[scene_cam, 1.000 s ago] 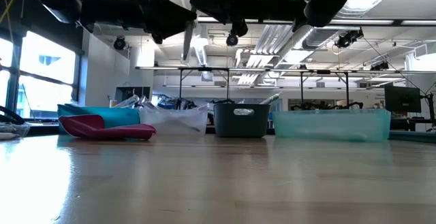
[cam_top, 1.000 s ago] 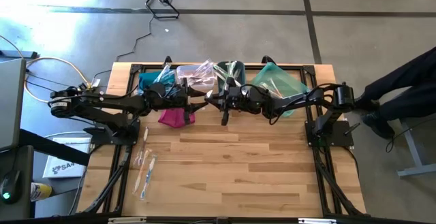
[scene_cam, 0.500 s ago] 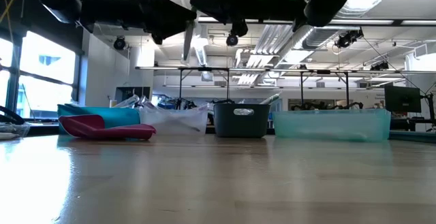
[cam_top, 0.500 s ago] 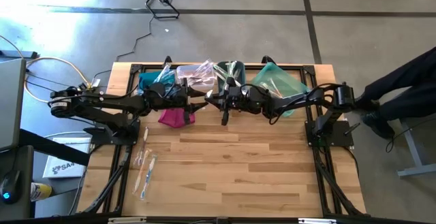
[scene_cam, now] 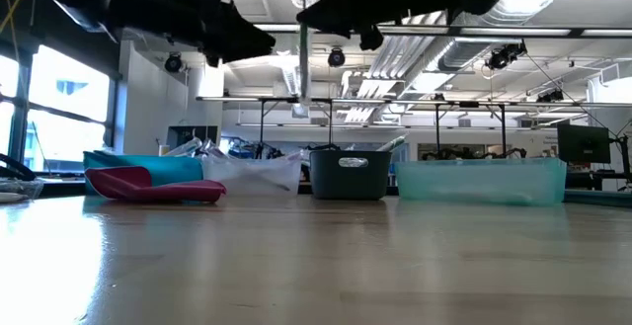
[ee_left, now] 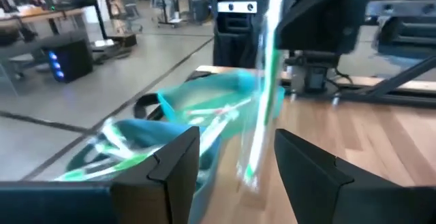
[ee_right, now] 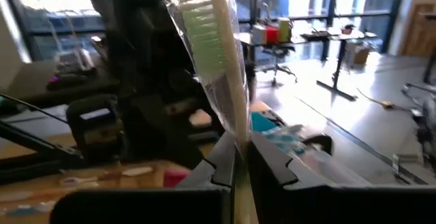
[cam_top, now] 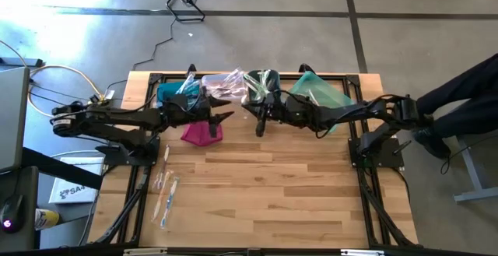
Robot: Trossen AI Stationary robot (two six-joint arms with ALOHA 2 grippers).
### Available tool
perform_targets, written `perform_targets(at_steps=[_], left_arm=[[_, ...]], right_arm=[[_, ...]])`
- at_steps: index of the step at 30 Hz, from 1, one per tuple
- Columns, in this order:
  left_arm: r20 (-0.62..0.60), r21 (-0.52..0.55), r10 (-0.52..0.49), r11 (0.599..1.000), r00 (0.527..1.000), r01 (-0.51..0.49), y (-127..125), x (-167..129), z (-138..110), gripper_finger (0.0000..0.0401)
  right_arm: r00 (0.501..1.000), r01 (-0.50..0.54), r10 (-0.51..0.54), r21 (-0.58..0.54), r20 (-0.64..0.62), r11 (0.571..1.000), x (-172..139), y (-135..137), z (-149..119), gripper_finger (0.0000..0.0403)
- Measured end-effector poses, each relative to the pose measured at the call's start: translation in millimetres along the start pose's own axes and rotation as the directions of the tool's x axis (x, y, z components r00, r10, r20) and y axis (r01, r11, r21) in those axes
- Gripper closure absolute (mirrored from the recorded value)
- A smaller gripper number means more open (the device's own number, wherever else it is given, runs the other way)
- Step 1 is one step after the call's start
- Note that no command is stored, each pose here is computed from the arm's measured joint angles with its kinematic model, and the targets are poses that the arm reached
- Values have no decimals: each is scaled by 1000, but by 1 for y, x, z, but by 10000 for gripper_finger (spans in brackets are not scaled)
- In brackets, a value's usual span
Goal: Pick & Place Toothbrushes
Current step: Put the green toothbrush into the dark blue bin
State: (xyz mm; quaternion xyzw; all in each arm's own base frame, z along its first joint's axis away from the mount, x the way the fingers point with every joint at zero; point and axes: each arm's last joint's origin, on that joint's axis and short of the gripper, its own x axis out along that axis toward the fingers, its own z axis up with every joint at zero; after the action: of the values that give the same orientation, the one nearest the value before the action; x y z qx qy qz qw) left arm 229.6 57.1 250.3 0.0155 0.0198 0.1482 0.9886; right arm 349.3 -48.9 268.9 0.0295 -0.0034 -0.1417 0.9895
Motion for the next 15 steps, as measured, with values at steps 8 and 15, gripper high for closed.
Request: perform_targets(at_steps=[8, 15], left_arm=[[83, 29, 69, 997, 994, -71, 4, -43, -2, 214], [132, -37, 72, 997, 989, -68, 6, -78, -25, 214]], right_arm=[[994, 89, -88, 13, -68, 996, -6, -3, 0, 389], [979, 198, -191, 90, -76, 976, -4, -25, 0, 389]])
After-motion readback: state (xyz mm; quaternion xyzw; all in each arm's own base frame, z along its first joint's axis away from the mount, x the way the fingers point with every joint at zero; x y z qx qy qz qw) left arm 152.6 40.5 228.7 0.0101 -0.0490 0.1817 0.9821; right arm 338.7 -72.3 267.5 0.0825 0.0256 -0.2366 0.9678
